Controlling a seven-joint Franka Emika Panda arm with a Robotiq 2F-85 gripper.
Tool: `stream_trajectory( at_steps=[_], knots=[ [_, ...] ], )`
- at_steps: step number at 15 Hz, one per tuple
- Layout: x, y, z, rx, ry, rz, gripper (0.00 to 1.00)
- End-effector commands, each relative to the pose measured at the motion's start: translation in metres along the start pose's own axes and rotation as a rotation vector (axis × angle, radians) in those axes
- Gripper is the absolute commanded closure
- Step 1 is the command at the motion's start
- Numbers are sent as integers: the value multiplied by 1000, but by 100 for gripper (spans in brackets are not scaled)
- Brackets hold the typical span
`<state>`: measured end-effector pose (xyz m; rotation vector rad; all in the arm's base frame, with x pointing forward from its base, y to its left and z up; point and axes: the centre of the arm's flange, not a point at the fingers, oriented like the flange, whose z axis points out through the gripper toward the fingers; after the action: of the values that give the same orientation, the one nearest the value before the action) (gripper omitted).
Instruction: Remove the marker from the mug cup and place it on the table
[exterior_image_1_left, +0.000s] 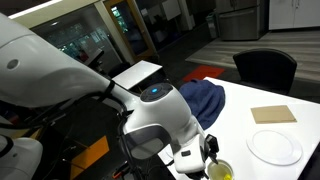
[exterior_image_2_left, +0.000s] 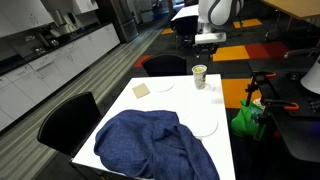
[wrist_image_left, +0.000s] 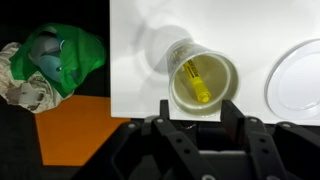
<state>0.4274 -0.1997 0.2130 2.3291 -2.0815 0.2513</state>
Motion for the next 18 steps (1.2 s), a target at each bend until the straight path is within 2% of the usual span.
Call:
stream_trajectory(
  at_steps=[1, 5, 8, 13, 18],
  knots=[
    [13, -4, 10, -16, -13, -24, 44],
    [19, -9, 19, -11, -32, -51, 44],
    [23, -13, 25, -14, -36, -56, 51],
    [29, -19, 37, -7, -44, -62, 53],
    [30, -24, 46, 3, -57, -73, 61]
  ],
)
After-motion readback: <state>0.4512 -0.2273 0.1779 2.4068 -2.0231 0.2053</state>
